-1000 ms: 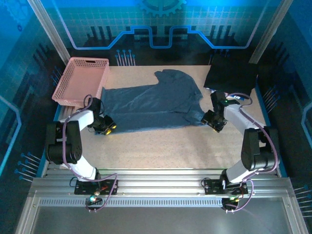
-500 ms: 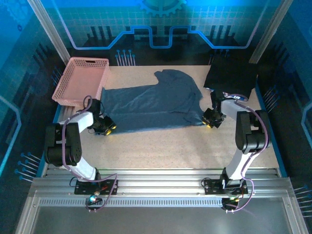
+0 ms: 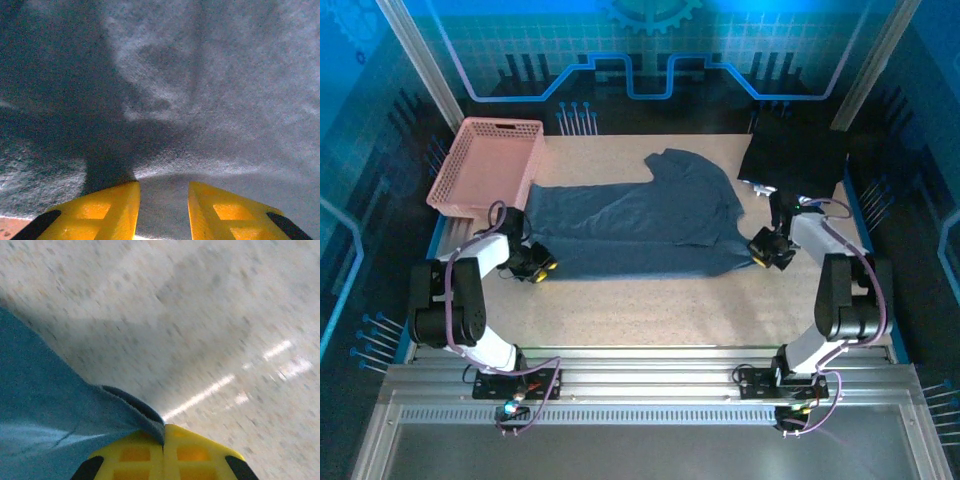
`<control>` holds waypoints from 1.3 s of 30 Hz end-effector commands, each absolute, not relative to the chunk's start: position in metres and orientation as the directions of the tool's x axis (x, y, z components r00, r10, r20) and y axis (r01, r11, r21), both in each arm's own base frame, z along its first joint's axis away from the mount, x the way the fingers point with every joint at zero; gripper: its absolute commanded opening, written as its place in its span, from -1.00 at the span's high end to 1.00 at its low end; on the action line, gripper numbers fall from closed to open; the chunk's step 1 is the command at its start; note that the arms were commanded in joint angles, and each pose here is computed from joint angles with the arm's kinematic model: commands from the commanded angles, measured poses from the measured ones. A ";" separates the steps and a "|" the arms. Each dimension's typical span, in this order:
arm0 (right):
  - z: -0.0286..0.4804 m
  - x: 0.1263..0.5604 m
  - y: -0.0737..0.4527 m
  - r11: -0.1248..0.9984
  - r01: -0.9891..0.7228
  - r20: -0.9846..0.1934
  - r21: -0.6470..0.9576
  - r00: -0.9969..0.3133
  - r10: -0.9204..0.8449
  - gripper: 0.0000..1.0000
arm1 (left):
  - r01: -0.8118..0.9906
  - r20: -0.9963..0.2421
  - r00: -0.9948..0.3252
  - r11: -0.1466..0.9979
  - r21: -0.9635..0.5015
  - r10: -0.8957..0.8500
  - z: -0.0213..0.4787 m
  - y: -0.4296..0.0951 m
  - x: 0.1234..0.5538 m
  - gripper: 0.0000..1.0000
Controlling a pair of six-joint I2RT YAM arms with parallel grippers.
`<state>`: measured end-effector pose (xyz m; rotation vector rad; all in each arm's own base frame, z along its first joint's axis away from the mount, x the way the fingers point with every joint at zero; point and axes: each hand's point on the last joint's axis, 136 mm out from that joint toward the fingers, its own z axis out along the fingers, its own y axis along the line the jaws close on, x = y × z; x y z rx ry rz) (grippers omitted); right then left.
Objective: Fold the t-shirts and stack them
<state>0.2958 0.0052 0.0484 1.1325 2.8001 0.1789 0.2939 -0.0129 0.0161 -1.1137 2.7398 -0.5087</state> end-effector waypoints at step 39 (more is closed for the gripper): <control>0.075 0.247 0.120 0.764 0.471 0.066 0.440 -0.866 0.495 -0.17 | -0.184 -0.419 -0.801 0.841 -0.508 -0.428 0.215 -0.100 0.297 -0.78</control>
